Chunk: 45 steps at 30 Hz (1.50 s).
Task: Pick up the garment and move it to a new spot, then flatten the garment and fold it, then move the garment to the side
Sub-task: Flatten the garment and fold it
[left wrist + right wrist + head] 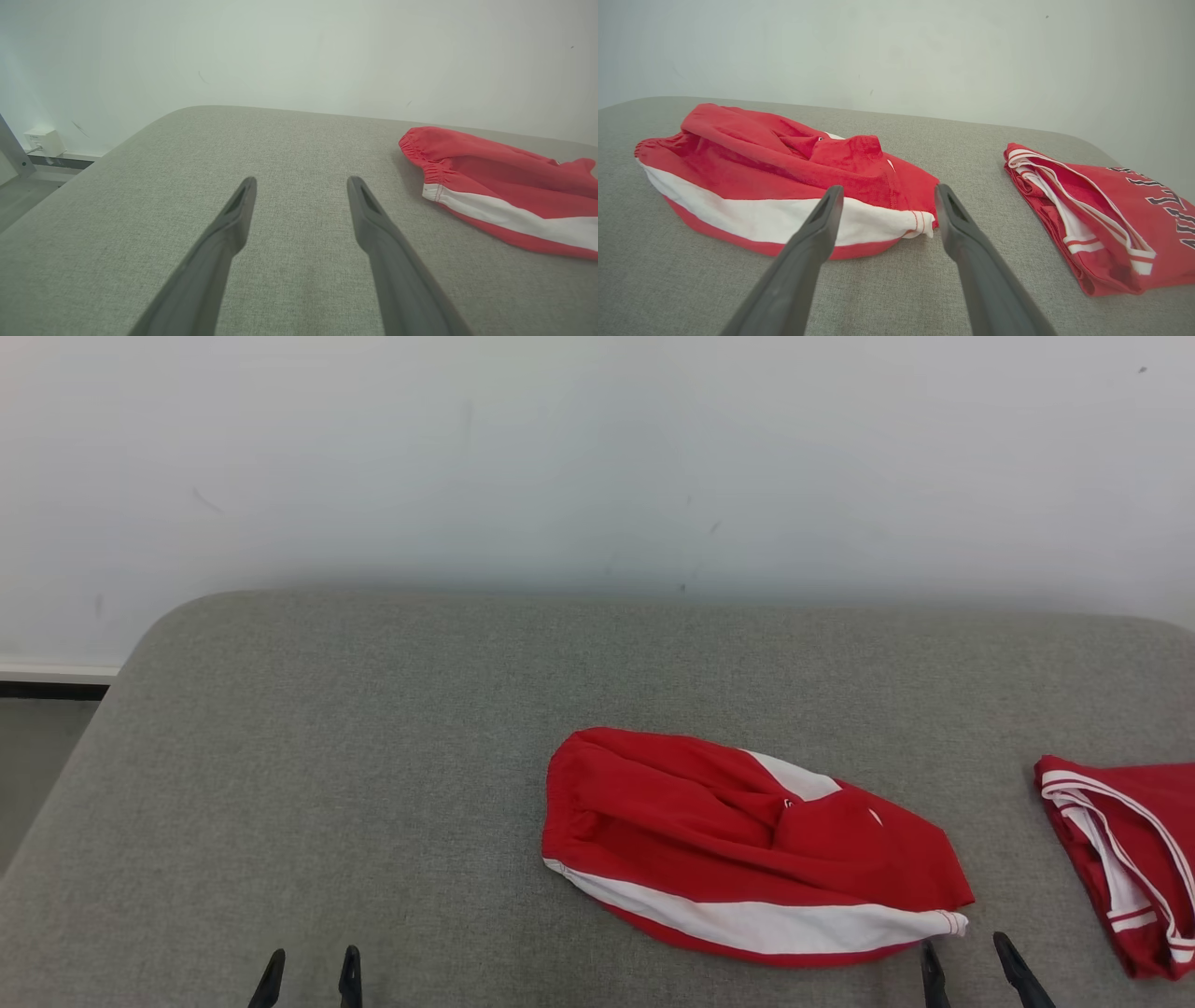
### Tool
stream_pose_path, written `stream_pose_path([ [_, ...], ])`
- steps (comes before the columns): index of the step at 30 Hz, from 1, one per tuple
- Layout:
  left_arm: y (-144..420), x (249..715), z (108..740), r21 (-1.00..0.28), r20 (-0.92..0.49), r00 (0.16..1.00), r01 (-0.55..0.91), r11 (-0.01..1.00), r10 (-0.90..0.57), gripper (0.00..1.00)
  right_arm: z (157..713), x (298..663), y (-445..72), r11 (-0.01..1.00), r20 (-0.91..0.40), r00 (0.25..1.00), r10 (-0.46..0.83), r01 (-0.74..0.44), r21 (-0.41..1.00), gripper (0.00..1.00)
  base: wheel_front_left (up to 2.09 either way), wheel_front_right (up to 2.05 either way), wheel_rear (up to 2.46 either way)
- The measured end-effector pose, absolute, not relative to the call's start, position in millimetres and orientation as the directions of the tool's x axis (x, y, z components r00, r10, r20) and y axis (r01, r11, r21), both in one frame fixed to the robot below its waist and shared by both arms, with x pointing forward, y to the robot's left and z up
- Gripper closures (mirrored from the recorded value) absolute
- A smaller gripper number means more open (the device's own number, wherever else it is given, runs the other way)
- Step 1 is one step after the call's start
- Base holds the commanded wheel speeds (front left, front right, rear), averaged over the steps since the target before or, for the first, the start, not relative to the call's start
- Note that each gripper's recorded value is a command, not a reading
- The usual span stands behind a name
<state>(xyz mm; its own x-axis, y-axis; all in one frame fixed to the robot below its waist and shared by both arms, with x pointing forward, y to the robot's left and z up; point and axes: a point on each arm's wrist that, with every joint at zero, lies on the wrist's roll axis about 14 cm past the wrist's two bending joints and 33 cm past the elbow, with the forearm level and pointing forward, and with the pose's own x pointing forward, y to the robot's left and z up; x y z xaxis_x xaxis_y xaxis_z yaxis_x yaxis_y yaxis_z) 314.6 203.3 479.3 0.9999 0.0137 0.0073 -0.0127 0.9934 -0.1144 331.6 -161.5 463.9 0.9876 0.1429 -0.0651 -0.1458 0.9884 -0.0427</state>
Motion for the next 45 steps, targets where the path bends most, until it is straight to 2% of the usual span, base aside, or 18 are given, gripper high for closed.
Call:
stream_pose_path([
  [29, 168.3, 334.2, 469.9, -0.149, -0.025, 0.995, 0.096, 0.984, -0.100, 0.00, 462.7, 331.8, -170.2, 0.993, -0.068, 0.992, 0.110, -0.112, -0.026, 0.00, 0.00, 0.00, 0.00],
  [39, 122.2, 377.6, 449.2, -0.135, -0.116, 0.947, 0.285, 0.949, -0.301, 0.00, 482.7, 363.0, -155.7, 0.988, -0.027, 0.989, 0.148, -0.149, -0.034, 0.00, 0.00, 0.00, 0.00],
  [45, 99.8, 406.1, 440.3, -0.148, -0.162, 0.901, 0.381, 0.912, -0.403, 0.00, 475.9, 370.7, -159.3, 0.990, -0.049, 0.989, 0.137, -0.139, -0.037, 0.00, 0.00, 0.00, 0.00],
])
